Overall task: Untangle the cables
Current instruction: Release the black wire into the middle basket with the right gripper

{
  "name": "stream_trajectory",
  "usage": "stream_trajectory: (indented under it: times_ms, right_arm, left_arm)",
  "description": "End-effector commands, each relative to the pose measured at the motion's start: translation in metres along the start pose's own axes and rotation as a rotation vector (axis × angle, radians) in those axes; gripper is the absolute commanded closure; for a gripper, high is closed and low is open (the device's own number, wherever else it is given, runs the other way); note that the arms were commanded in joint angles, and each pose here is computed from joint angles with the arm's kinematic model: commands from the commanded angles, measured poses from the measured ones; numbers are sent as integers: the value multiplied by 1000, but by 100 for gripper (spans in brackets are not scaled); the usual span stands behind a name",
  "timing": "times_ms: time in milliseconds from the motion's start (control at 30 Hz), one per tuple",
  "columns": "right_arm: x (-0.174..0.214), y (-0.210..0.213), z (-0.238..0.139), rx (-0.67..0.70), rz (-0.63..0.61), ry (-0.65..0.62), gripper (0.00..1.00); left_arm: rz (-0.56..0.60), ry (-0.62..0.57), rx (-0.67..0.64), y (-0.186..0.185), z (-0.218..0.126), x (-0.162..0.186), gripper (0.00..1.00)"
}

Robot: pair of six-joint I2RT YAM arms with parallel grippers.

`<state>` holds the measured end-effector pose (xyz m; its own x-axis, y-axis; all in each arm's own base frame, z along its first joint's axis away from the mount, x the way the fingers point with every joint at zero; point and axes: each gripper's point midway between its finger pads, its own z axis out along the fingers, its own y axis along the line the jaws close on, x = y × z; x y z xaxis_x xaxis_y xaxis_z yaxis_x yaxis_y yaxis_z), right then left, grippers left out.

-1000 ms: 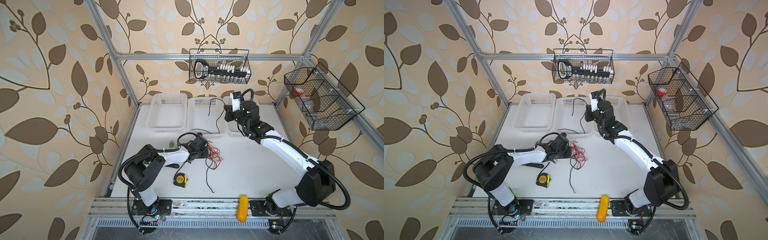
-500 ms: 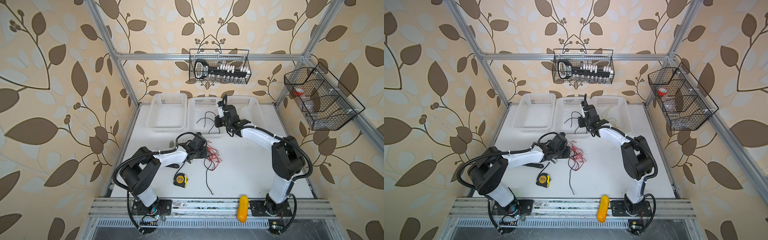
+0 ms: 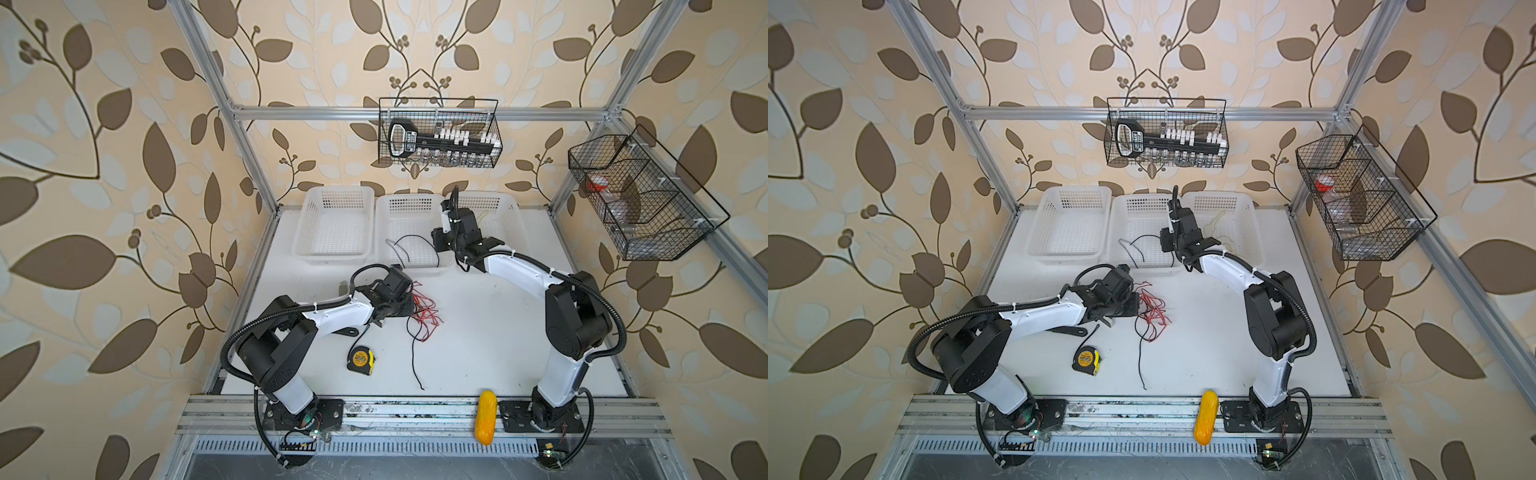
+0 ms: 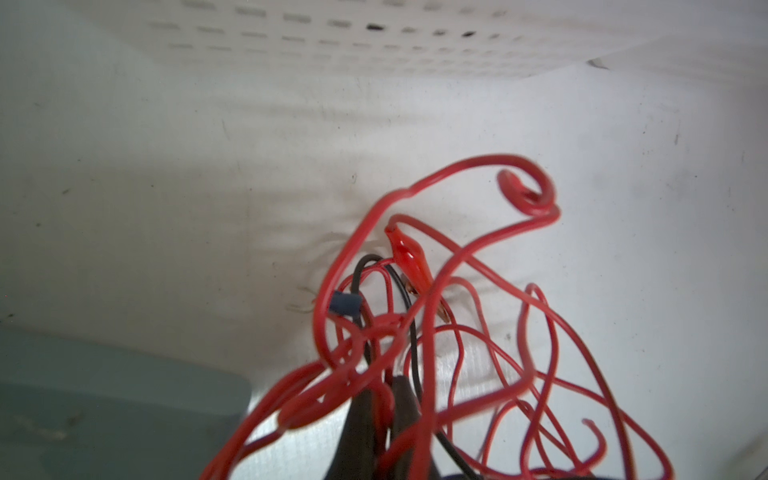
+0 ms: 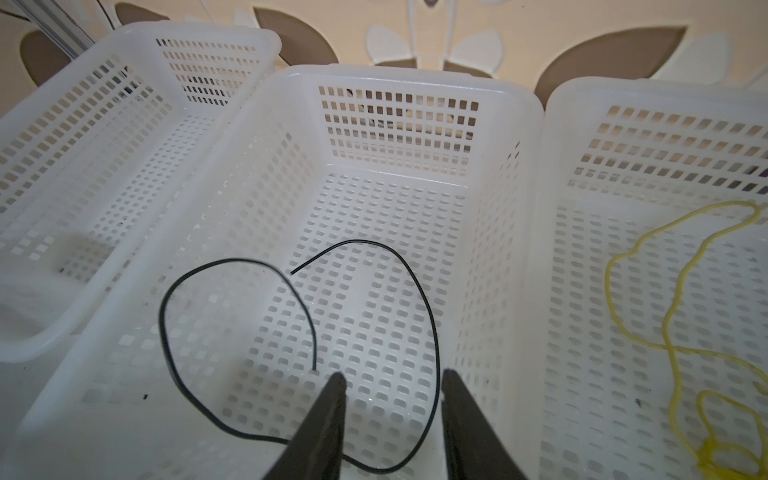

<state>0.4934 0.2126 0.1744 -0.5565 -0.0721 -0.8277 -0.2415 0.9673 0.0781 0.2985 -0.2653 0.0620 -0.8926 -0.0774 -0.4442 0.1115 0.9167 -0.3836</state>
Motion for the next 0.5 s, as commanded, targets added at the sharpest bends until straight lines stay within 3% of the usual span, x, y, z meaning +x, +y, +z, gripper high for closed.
stream_trajectory:
  times_ms: [0, 100, 467]
  right_arm:
    - [-6, -2, -25, -6, 1, -27, 56]
    - [-4, 3, -47, -37, 18, -50, 56]
    - [69, 51, -112, -156, 9, -8, 54]
  left_arm:
    - [-5, -31, 2, 1, -11, -7, 99]
    - [-15, -45, -6, 4, -13, -8, 99]
    - [-35, -65, -2, 4, -14, -10, 100]
